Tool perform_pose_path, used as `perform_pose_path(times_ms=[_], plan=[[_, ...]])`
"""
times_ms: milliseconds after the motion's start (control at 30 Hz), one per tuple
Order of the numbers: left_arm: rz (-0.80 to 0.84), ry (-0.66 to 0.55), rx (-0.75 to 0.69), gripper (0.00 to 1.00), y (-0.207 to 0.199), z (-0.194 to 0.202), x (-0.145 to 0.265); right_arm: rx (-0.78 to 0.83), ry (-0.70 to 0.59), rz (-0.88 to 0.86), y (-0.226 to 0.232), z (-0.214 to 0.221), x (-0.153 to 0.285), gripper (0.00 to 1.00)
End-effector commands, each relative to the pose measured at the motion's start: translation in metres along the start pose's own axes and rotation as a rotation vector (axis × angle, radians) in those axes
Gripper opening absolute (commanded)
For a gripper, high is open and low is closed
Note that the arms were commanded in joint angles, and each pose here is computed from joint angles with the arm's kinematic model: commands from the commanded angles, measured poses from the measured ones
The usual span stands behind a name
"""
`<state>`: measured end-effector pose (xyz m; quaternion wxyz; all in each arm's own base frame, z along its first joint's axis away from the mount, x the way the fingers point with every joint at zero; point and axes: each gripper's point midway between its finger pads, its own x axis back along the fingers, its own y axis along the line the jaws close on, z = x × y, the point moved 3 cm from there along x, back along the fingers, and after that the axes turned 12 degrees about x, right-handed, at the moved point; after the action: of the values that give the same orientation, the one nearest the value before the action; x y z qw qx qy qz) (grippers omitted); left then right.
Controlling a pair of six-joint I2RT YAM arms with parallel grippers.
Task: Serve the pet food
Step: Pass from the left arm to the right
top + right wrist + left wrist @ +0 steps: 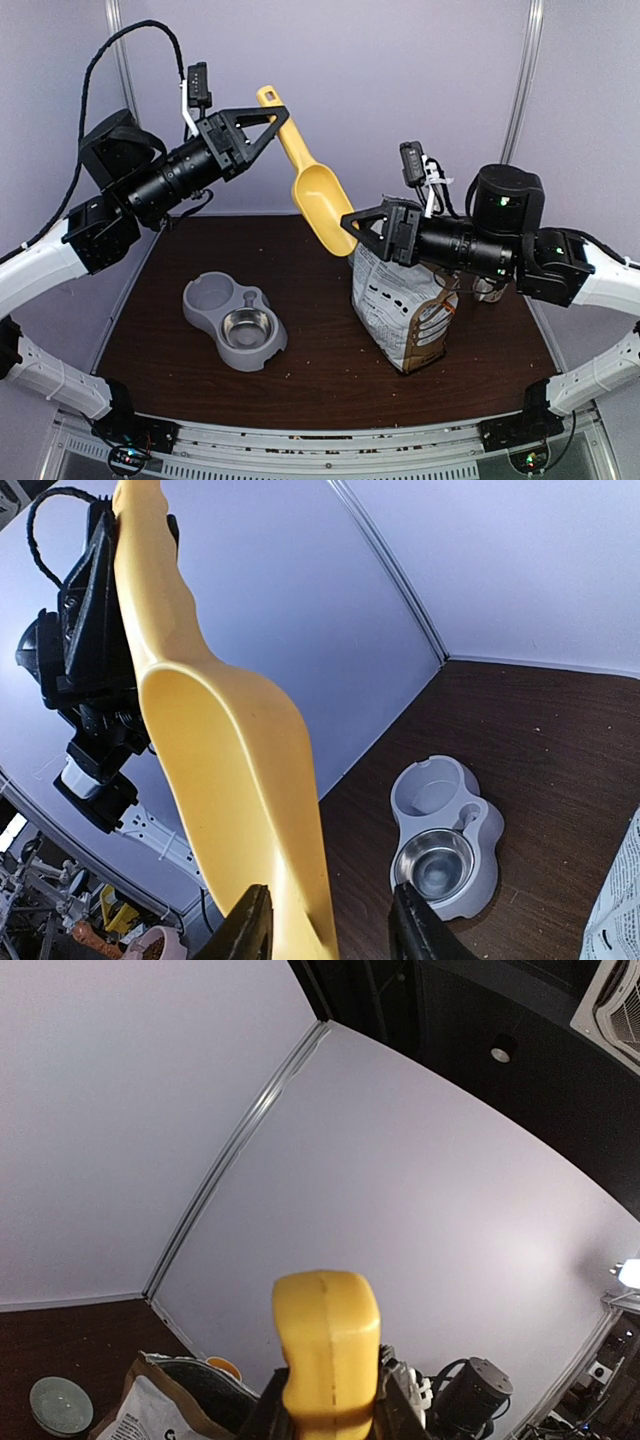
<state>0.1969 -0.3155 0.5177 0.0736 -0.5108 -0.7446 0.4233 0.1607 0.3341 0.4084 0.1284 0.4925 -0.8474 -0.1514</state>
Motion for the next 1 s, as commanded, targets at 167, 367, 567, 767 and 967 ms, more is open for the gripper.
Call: perform_pose_path(times_ms=[167,367,567,767,967], plan=[[0.062,-0.064,0.037,0.19,-0.015,-0.013,0.002,0.126,-0.013,0.128,0.000,-0.012,-0.010,0.30],[0.048,-0.060,0.065,0.19,-0.008,-0.008,0.002,0.146,-0.016,0.166,-0.004,-0.013,-0.012,0.26],[0.045,-0.046,0.081,0.19,-0.004,-0.003,0.000,0.180,-0.001,0.174,-0.005,-0.010,-0.017,0.16],[0.030,-0.038,0.086,0.19,0.000,0.000,0.001,0.187,-0.007,0.179,-0.006,-0.011,-0.016,0.00],[-0.015,0.009,0.089,0.62,0.009,0.010,0.006,0.201,0.021,0.196,-0.011,-0.006,-0.014,0.00]])
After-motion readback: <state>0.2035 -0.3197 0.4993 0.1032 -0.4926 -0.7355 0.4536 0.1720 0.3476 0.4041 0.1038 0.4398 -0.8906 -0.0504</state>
